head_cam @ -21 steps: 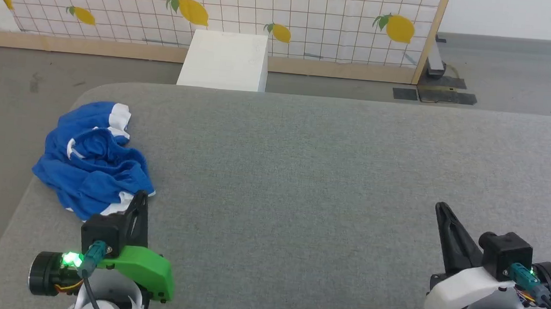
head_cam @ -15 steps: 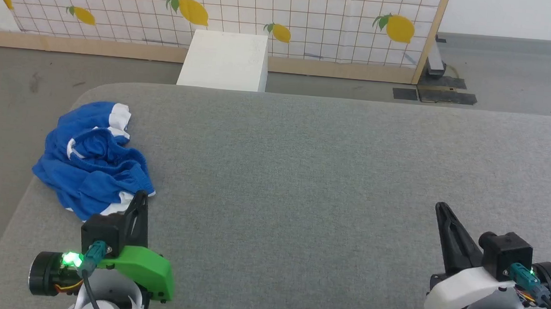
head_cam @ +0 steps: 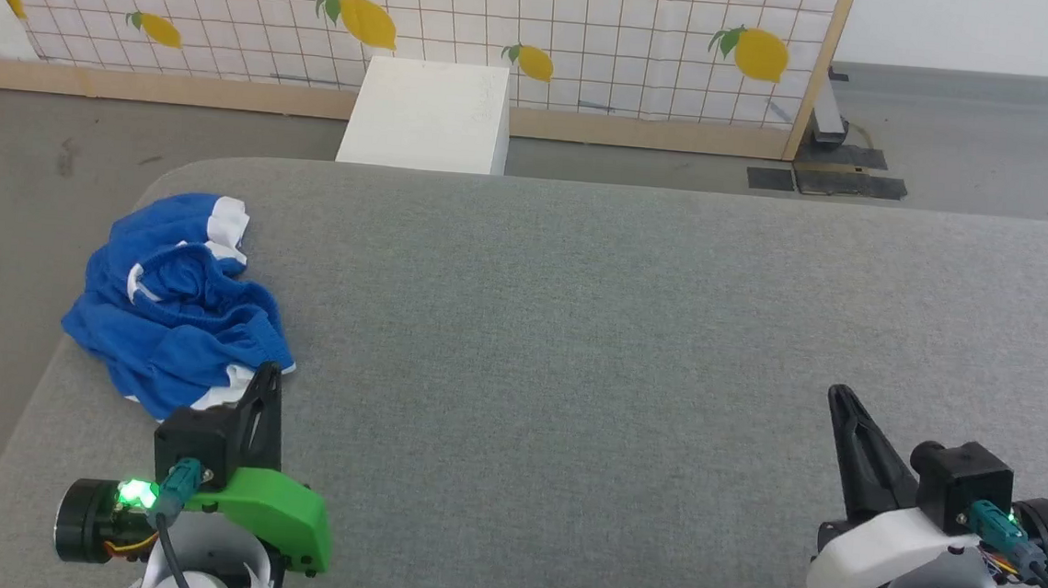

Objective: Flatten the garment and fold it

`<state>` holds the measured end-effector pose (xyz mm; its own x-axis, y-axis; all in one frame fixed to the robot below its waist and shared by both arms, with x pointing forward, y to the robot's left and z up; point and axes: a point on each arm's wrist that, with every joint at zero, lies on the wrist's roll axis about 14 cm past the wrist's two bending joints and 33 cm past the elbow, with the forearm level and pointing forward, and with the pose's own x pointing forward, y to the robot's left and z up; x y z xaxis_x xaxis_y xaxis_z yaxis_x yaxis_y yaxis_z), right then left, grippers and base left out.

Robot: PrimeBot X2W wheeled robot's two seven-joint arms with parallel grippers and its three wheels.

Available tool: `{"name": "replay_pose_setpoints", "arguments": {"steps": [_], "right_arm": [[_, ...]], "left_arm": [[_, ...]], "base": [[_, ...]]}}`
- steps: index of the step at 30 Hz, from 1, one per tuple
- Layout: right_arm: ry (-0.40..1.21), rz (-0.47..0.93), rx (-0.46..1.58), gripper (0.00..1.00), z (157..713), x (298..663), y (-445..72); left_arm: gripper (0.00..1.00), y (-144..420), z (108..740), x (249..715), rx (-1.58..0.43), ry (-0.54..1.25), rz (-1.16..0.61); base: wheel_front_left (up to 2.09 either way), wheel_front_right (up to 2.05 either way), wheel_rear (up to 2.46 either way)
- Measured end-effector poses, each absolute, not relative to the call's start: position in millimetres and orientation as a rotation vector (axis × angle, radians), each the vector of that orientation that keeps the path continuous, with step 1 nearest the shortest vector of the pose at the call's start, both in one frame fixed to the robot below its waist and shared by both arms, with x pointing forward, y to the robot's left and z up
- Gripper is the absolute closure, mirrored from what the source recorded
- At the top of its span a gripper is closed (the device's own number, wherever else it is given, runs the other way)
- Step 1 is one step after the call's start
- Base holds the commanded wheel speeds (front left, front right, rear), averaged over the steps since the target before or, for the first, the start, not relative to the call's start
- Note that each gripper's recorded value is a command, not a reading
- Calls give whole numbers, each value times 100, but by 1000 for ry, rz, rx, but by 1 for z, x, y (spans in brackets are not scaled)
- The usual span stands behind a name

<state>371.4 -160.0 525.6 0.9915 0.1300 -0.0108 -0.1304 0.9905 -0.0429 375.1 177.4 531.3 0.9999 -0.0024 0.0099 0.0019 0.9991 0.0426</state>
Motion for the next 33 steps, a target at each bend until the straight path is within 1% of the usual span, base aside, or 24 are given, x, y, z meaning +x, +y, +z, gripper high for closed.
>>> {"name": "replay_pose_setpoints", "arguments": {"steps": [33], "right_arm": [[8,131,-44,100,526,371,-160]], "left_arm": [[100,177,531,375,42,-10,-3]], "base": [[0,0,0]]}}
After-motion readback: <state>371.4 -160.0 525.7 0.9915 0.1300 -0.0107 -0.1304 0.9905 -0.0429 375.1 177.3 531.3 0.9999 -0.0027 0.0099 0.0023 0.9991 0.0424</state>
